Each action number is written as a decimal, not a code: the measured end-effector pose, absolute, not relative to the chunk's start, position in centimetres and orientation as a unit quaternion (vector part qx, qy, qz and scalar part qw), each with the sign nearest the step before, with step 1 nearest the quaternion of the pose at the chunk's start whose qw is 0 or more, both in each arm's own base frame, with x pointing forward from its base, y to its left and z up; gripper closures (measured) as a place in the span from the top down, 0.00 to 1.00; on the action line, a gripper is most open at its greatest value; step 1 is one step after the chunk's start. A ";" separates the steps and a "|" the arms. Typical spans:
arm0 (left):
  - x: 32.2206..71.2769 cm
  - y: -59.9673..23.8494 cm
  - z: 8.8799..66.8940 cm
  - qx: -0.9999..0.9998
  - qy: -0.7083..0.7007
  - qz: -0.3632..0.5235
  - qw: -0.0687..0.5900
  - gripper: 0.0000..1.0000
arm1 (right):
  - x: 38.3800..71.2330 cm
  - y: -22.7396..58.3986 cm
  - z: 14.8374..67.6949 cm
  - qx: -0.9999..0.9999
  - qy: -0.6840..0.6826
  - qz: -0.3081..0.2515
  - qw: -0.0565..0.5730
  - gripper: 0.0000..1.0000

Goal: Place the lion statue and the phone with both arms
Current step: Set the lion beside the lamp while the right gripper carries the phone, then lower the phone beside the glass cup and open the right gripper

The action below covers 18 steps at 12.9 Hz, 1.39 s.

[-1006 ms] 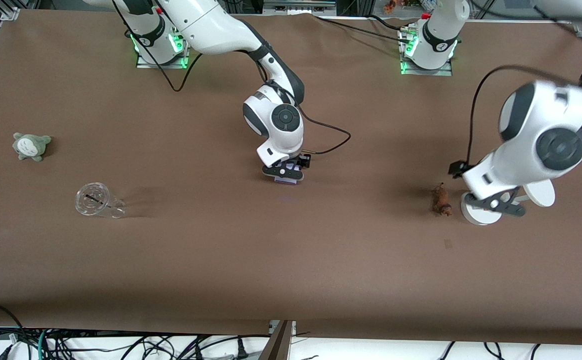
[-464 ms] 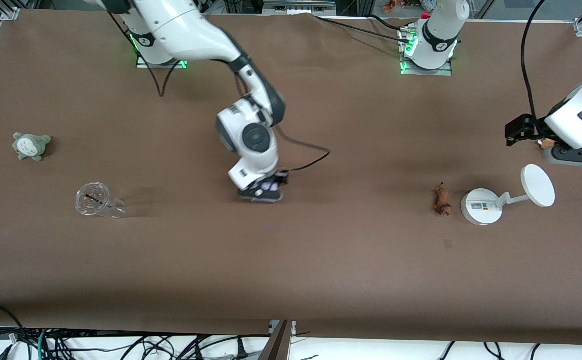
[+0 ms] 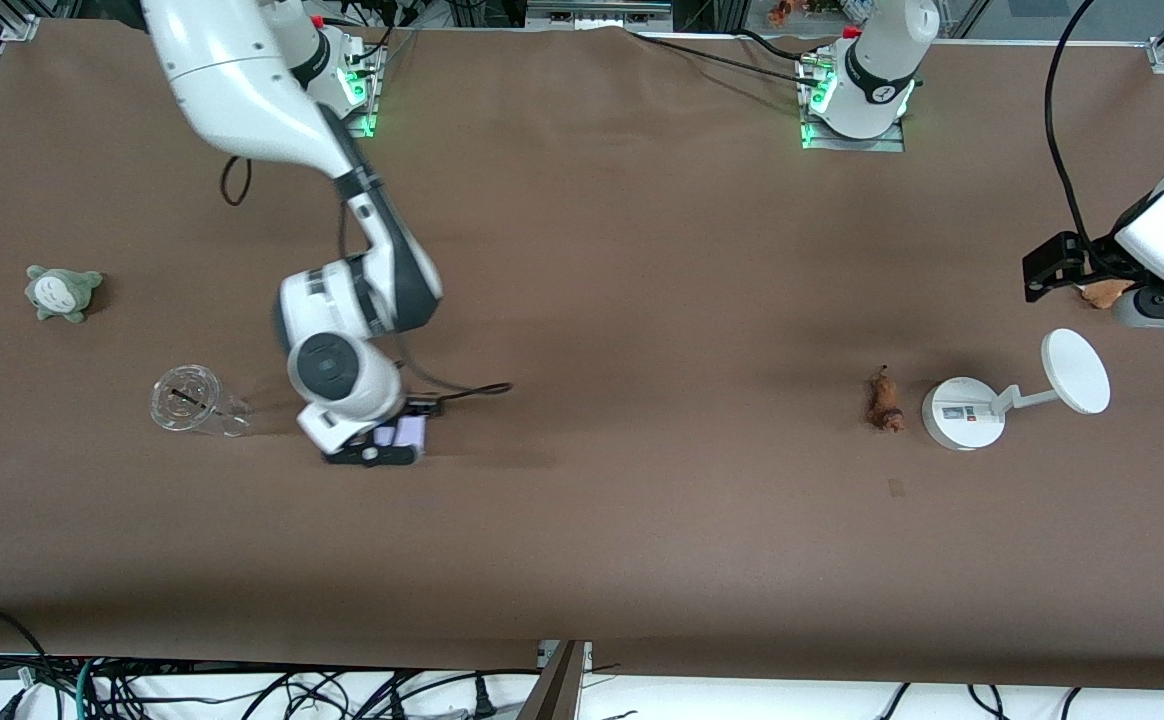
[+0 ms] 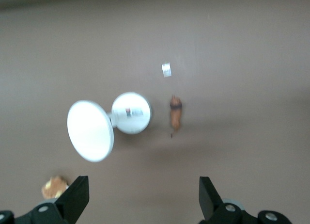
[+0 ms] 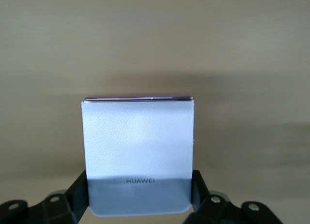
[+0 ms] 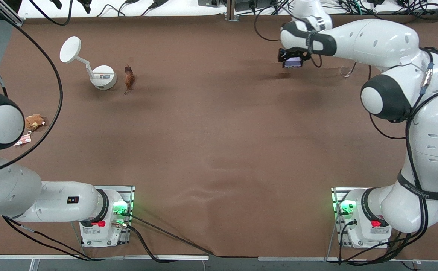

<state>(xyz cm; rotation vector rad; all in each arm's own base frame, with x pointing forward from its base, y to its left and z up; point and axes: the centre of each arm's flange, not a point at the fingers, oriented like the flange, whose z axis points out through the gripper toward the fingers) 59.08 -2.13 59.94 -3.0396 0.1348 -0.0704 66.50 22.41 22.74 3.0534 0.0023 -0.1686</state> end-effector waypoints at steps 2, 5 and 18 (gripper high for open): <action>57.4 -2.3 59.7 -0.997 0.047 -0.039 0.050 1.00 | 66.9 18.8 21.7 0.997 -0.008 -0.069 0.044 0.84; 56.2 -3.3 59.4 -0.997 0.054 -0.020 0.050 1.00 | 66.5 16.1 20.2 0.995 -0.005 -0.086 0.046 0.84; 55.5 -5.0 59.0 -0.996 0.068 0.004 0.051 1.00 | 65.2 10.9 17.7 0.993 0.025 -0.096 0.062 0.88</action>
